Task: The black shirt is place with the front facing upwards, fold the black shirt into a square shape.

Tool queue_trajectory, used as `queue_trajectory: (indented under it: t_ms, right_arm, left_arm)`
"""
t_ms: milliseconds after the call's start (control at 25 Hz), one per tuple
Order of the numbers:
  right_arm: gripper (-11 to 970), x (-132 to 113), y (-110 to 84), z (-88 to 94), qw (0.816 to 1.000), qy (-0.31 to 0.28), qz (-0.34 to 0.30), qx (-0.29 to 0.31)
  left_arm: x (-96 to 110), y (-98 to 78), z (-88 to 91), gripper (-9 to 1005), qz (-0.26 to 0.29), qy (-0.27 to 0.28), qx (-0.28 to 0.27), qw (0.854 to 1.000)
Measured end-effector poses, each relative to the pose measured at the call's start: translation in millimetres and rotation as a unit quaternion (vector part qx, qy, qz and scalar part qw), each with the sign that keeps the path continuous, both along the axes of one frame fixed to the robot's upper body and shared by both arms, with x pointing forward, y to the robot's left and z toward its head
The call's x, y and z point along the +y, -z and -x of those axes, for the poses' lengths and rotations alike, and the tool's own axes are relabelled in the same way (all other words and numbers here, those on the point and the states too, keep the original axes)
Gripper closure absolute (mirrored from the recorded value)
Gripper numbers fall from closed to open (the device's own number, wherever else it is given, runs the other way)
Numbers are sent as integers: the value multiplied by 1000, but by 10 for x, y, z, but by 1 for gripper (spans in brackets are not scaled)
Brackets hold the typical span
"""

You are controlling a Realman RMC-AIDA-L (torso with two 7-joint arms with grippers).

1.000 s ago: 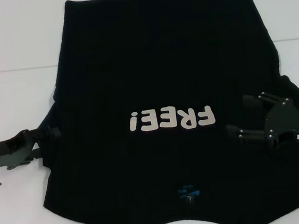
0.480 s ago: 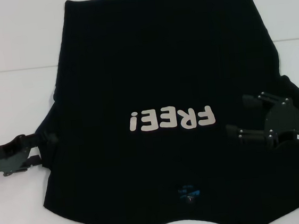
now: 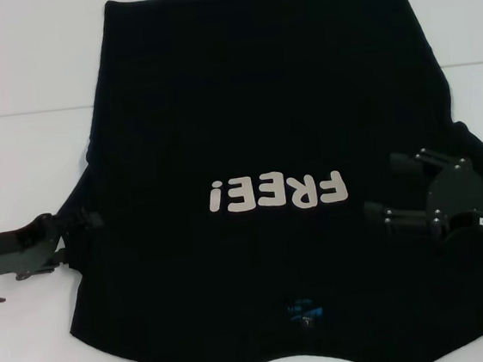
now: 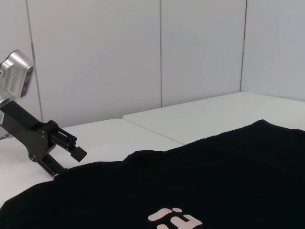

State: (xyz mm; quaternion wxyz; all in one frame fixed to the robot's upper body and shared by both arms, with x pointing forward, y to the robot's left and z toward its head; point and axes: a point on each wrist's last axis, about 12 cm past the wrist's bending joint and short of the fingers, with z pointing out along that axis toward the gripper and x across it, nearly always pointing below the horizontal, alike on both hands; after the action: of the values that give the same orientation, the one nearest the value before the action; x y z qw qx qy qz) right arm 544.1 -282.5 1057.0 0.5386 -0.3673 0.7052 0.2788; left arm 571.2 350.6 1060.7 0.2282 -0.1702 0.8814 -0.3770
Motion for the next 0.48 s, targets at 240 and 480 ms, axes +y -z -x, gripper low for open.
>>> queue_trajectory:
  t_ms: [240,480]
  right_arm:
    - [18,-1,-5,3,1000,-1,-1,-1]
    - [18,-16,-23,10,1000,-2,-4,-5]
  left_arm:
    - [15,-31,-37,166,-9,0,-5,1000]
    - [8,-34,-69,302,-23,4,-6,1000]
